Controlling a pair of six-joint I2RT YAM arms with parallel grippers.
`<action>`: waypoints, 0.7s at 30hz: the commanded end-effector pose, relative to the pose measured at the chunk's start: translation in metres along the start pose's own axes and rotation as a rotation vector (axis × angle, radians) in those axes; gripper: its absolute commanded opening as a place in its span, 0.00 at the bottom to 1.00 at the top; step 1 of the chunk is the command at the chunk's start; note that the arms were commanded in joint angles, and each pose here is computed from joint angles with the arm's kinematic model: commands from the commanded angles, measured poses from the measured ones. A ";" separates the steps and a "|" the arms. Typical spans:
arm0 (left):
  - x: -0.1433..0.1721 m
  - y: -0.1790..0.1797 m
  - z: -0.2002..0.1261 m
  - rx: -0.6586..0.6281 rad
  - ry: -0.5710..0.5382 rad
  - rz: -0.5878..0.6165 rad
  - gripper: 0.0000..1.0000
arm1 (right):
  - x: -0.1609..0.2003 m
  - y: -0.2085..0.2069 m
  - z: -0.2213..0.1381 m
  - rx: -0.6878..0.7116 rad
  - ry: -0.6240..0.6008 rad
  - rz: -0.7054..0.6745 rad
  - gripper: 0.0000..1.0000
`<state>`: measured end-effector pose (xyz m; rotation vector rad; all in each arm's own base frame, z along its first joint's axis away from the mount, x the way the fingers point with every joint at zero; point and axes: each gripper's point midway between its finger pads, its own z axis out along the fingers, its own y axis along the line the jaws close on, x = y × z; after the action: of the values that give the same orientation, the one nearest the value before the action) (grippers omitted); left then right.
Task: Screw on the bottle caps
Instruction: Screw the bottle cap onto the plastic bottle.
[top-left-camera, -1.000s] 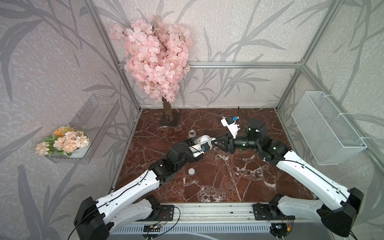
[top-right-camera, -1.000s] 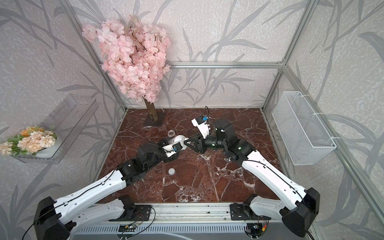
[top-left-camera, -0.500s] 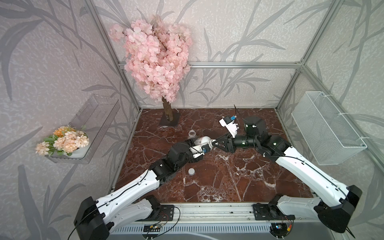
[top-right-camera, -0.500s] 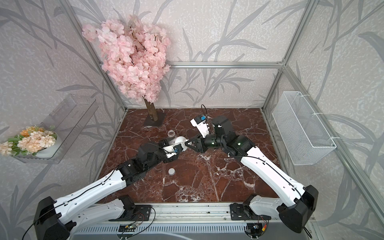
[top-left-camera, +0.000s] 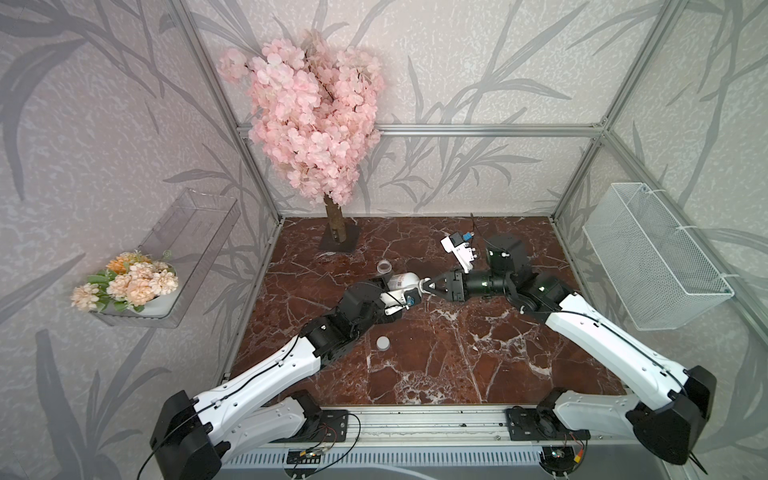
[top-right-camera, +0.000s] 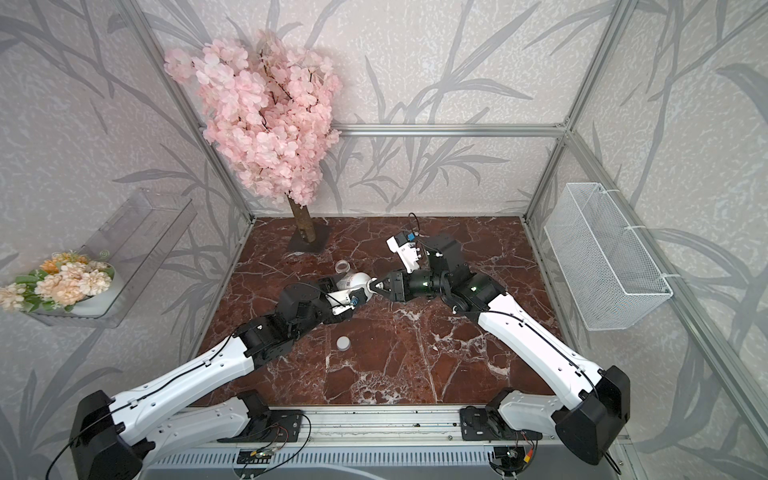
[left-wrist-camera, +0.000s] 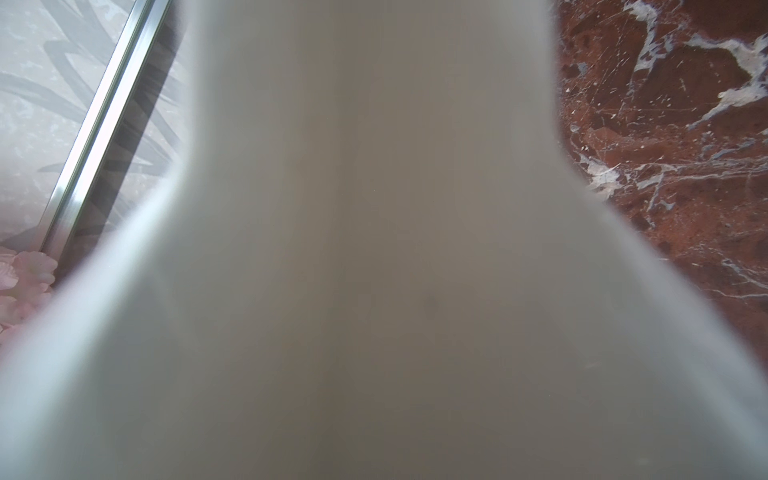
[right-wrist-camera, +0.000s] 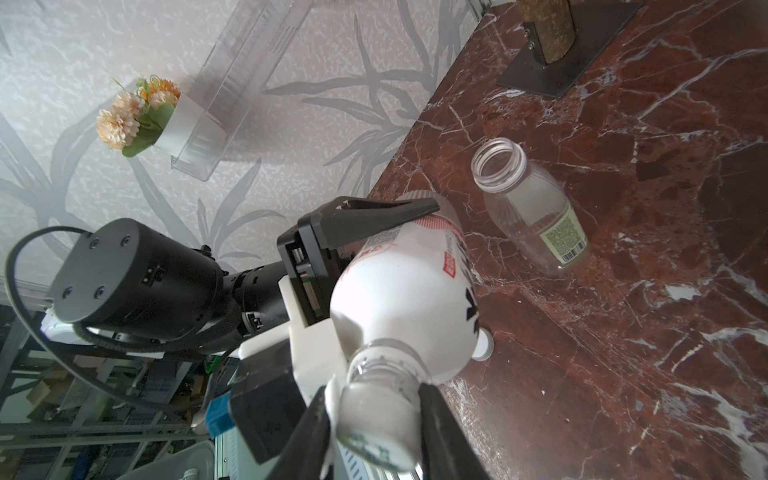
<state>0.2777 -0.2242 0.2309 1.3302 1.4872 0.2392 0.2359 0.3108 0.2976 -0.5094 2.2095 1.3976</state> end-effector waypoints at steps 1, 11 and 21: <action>-0.128 0.078 -0.054 -0.225 -0.506 0.001 0.73 | 0.019 -0.014 0.033 -0.065 0.063 0.207 0.27; -0.137 0.085 -0.047 -0.293 -0.495 0.125 0.73 | 0.010 -0.022 0.044 -0.058 0.032 0.373 0.26; -0.160 0.106 -0.061 -0.400 -0.573 0.144 0.71 | -0.001 -0.018 0.055 -0.185 -0.016 0.539 0.25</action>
<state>0.3144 -0.2035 0.2560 1.2599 1.4215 0.5662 0.2759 0.3194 0.3033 0.0092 2.1676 1.7193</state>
